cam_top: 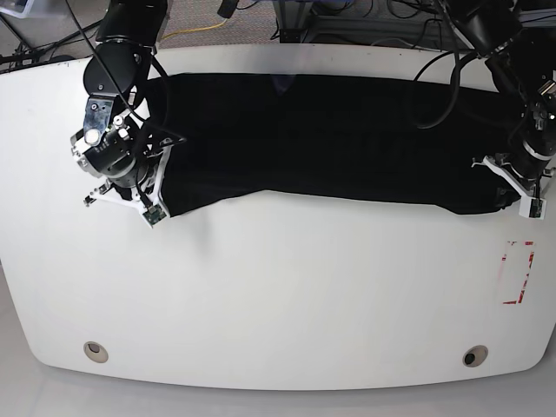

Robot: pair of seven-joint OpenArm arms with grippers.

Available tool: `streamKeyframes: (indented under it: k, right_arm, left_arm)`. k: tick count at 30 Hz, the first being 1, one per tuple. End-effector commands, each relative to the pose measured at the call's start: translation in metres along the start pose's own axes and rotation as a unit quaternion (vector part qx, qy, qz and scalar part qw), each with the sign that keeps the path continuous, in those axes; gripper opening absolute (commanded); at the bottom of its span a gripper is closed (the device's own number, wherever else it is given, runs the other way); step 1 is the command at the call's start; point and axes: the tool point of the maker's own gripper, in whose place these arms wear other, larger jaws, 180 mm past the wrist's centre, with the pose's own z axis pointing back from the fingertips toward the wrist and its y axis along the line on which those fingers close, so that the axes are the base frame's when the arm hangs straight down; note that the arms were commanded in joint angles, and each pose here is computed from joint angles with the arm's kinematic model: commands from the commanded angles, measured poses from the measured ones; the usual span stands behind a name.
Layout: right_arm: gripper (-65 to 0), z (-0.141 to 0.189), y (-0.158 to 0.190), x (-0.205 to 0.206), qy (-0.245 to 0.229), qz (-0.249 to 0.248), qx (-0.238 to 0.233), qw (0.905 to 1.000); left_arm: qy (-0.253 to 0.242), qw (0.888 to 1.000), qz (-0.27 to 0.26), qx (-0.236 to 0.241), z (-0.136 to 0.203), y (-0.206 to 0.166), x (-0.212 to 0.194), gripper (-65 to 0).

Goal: Fold the T-shirt properly
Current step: 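Grasp the shirt edge with both grippers and fold it over the shirt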

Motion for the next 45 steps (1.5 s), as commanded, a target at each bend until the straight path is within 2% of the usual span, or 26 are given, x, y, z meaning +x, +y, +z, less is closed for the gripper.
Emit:
streamKeyframes:
  k: [1, 5, 9, 14, 25, 35, 37, 40, 42, 45]
  right_arm:
    - [-65.0, 0.005, 0.001, 0.004, -0.024, -0.018, 0.009, 0.9995]
    - [-65.0, 0.007, 0.017, 0.002, -0.053, -0.042, 0.059, 0.9959]
    - [-65.0, 0.013, 0.028, -0.002, -0.076, -0.045, 0.107, 0.9903]
    - [-65.0, 0.019, 0.041, -0.008, -0.086, -0.044, 0.151, 0.9837]
    - [-65.0, 0.02, 0.046, -0.046, -0.045, -0.05, 0.162, 0.9845]
    - [-64.5, 0.019, 0.054, -0.059, -0.028, -0.054, 0.17, 0.9836]
    - [-58.0, 0.019, 0.055, -0.059, -0.028, -0.055, 0.17, 0.9835]
    - [-43.4, 0.019, 0.054, -0.058, -0.028, -0.055, 0.169, 0.9836]
    - [-31.9, 0.019, 0.054, -0.058, -0.029, -0.055, 0.169, 0.9836]
    - [-22.2, 0.02, 0.054, -0.057, -0.032, -0.055, 0.169, 0.9835]
  left_arm:
    - [-0.04, 0.999, -0.012, -0.001, 0.009, 0.002, 0.023, -65.0]
    - [-0.039, 0.999, -0.018, -0.008, 0.019, -0.001, 0.017, -65.0]
    - [-0.025, 0.999, -0.015, -0.014, 0.025, -0.003, 0.002, -65.0]
    - [-0.009, 1.0, -0.013, 0.006, 0.035, 0.013, -0.011, -65.0]
    - [0.01, 1.0, -0.009, 0.024, 0.044, 0.025, -0.026, -65.0]
    - [0.059, 0.998, -0.031, 0.022, 0.058, 0.03, -0.054, -65.0]
    - [0.065, 0.997, -0.041, 0.021, 0.06, 0.032, -0.055, -65.0]
    - [0.074, 0.995, -0.059, 0.003, 0.056, 0.023, -0.056, -65.0]
    - [0.082, 0.994, -0.072, -0.006, 0.055, 0.02, -0.057, -56.9]
    - [0.083, 0.994, -0.072, -0.007, 0.055, 0.02, -0.058, -41.5]
